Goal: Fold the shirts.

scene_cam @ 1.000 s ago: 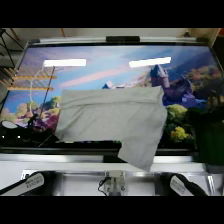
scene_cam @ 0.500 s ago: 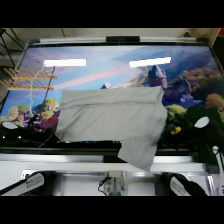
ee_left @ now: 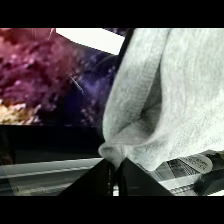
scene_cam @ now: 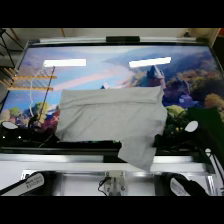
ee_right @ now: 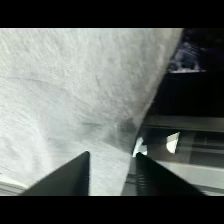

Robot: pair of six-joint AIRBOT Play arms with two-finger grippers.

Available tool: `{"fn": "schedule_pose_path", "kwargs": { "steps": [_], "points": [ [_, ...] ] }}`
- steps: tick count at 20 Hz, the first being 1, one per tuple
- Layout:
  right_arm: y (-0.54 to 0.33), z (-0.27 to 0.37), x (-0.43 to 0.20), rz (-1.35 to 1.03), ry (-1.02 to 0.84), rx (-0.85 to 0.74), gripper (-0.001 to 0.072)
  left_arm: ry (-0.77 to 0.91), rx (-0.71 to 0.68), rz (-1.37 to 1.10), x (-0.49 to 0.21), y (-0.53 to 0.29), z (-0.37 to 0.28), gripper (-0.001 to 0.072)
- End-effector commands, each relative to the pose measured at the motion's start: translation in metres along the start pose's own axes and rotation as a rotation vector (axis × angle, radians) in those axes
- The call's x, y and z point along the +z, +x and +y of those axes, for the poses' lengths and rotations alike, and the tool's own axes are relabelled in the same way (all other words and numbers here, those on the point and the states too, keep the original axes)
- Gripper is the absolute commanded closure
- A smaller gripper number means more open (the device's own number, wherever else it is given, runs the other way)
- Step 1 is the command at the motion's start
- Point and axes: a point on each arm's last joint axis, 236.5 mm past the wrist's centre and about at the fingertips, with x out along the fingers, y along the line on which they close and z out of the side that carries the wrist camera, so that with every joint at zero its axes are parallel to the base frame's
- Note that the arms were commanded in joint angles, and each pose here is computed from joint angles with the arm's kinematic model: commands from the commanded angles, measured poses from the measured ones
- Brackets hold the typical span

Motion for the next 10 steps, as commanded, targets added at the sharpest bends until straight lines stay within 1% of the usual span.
{"fn": "schedule_pose_path", "kwargs": {
  "steps": [1,2,4,7,10],
  "points": [
    [0.013,0.003,0.0,0.016,0.043,0.028,0.0511,0.02,0.051,-0.01,0.002,0.0,0.012,0.0668],
    [0.013,0.004,-0.001,0.023,0.047,0.037,0.0642,0.02,0.052,-0.01,0.002,0.0,0.012,0.0668],
    [0.002,0.009,0.005,0.001,0.003,0.039,0.0648,0.048,0.053,-0.024,0.008,-0.006,0.01,0.0668],
    [-0.042,0.031,0.027,-0.105,-0.114,0.053,0.0649,0.205,0.034,-0.024,0.02,-0.033,-0.009,0.0668],
    [-0.091,0.049,0.07,-0.271,-0.172,0.043,0.065,0.274,-0.003,-0.084,0.046,-0.071,-0.038,0.0669]
  ]
}}
